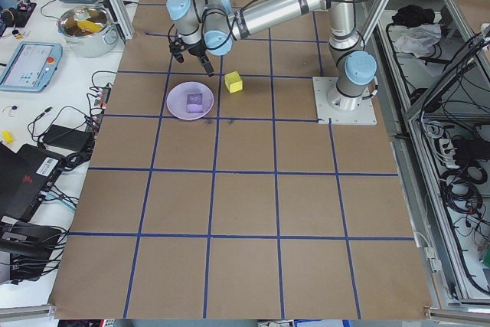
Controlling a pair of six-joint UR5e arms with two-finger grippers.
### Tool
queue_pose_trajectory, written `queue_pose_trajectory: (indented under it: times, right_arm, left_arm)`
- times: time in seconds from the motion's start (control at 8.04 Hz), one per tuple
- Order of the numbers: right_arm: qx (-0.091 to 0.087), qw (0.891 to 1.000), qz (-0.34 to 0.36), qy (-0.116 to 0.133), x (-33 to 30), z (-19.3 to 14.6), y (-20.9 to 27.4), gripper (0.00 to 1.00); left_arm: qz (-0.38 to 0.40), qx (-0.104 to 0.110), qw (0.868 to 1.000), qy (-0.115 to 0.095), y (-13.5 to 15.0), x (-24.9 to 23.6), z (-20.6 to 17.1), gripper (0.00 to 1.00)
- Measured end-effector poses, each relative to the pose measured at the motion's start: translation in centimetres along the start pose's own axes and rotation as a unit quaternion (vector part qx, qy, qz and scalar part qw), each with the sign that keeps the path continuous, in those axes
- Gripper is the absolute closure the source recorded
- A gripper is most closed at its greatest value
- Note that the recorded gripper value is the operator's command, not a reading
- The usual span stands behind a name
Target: Sort blocks by color into plates
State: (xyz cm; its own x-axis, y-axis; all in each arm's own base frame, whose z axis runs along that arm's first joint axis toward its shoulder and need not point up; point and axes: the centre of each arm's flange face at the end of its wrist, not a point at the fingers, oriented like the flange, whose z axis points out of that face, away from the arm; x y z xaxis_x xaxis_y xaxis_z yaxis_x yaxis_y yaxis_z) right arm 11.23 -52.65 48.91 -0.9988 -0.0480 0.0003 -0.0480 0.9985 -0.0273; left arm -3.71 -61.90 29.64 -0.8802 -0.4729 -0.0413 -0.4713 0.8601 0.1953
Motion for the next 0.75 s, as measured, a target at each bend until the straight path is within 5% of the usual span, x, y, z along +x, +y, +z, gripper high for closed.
queue_pose_trajectory:
  times: [0.75]
  right_arm:
    - [0.001, 1.000, -0.001, -0.001, 0.0, 0.0, 0.0, 0.00]
  left_arm:
    - [0.030, -0.014, 0.999, 0.004, 6.1, -2.2, 9.1, 0.02]
